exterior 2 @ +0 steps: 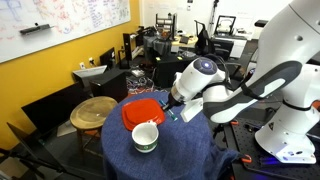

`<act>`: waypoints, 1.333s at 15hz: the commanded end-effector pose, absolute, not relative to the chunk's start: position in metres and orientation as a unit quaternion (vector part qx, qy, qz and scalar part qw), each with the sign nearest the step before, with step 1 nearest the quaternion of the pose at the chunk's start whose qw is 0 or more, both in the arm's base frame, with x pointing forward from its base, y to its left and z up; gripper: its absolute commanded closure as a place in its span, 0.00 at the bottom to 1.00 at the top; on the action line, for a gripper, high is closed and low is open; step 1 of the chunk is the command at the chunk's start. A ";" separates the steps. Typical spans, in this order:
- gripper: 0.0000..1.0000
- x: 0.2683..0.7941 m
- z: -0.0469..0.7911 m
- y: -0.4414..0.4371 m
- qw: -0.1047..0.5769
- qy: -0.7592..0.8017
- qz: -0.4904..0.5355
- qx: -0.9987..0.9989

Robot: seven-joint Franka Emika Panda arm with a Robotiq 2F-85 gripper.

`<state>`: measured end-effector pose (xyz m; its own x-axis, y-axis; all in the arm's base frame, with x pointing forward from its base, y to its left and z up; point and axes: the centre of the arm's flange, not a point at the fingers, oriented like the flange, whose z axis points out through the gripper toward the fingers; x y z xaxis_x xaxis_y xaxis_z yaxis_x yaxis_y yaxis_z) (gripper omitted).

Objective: Place the green marker inside the mug

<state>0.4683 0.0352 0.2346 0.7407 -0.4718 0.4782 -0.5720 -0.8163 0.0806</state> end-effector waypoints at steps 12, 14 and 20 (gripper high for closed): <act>0.95 0.477 0.279 0.105 0.132 -0.219 0.307 0.917; 0.95 0.482 0.279 0.110 0.131 -0.208 0.313 0.917; 0.95 0.500 0.281 0.122 0.130 -0.155 0.315 0.927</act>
